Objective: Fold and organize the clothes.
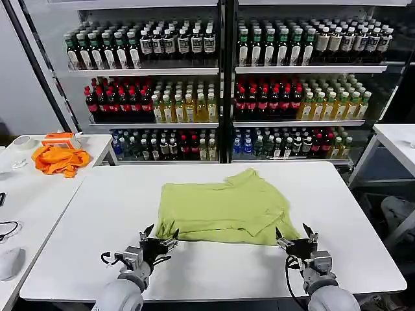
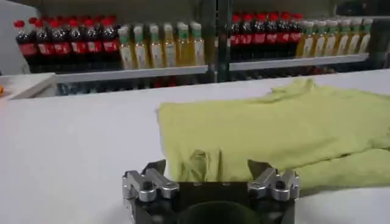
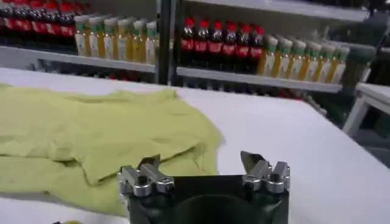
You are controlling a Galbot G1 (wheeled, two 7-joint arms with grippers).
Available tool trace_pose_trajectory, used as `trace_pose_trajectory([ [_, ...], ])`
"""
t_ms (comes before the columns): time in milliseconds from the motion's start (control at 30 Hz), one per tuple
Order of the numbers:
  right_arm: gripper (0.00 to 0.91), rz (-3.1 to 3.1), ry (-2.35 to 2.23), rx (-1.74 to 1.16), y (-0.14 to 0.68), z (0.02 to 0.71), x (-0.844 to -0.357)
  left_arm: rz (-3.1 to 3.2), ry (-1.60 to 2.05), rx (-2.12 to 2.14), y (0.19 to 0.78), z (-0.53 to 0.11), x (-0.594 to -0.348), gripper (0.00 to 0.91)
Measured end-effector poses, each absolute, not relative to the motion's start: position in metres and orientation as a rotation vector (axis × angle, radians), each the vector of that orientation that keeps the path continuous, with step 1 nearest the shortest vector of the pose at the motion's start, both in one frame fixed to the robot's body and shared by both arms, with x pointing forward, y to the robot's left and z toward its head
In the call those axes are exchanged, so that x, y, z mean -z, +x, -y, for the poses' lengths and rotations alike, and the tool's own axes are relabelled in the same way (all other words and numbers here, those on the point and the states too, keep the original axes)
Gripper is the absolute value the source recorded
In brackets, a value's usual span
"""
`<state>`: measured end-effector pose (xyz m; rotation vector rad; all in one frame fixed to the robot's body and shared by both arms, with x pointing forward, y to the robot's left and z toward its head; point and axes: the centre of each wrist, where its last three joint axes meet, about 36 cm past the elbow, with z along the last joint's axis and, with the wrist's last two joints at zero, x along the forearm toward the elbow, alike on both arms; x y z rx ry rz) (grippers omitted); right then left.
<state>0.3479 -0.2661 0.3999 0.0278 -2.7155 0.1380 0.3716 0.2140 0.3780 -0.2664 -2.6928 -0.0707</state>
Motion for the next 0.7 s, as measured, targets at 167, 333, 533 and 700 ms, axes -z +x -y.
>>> trace_pose_trajectory([
  [167, 0.000, 2.681, 0.017, -0.108, 0.345, 0.267, -0.391, 2.689, -0.252, 0.073, 0.374, -0.215, -0.374, 0.030],
  [333, 0.000, 2.661, 0.018, -0.091, 0.343, 0.266, -0.387, 2.675, -0.254, 0.073, 0.373, -0.216, -0.371, 0.030],
  [533, 0.000, 2.658, 0.019, -0.074, 0.343, 0.265, -0.385, 2.651, -0.268, 0.071, 0.369, -0.218, -0.368, 0.030],
  [700, 0.000, 2.657, 0.025, -0.071, 0.341, 0.265, -0.385, 2.643, -0.270, 0.068, 0.367, -0.217, -0.367, 0.030],
])
